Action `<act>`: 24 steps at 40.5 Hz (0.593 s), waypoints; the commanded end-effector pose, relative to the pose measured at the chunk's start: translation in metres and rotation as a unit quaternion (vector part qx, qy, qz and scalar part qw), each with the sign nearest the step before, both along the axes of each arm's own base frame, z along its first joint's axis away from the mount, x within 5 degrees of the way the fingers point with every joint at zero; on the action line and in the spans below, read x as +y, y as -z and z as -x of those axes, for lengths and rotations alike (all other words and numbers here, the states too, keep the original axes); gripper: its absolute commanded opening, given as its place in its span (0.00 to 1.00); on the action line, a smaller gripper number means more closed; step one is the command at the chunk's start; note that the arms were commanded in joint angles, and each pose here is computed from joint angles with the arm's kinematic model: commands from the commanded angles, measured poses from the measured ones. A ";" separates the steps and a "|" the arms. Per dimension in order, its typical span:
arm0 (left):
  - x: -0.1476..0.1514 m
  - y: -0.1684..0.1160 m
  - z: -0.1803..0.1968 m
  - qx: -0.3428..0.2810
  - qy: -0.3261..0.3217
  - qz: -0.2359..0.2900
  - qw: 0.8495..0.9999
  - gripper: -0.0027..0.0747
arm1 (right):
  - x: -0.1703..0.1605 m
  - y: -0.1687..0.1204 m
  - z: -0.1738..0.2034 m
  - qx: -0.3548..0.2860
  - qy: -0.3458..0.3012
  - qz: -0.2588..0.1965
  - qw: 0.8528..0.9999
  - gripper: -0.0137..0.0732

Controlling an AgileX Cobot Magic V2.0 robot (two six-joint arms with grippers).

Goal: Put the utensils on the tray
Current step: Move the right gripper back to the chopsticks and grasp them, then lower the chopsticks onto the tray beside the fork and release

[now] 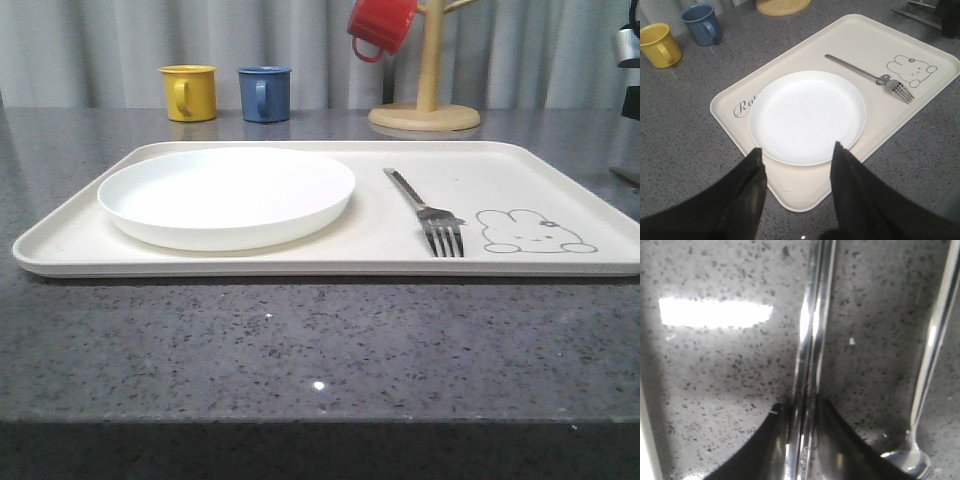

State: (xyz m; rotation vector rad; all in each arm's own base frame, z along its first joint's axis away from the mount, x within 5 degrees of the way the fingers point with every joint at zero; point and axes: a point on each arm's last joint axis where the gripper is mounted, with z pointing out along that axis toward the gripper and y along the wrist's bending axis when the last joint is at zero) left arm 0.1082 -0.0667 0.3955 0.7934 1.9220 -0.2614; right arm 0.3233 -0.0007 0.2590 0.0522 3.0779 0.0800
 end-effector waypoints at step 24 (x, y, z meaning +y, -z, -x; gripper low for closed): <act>-0.001 -0.014 0.000 -0.039 -0.001 0.032 0.999 0.41 | 0.054 -0.070 0.016 -0.086 -0.057 -0.090 0.990 0.22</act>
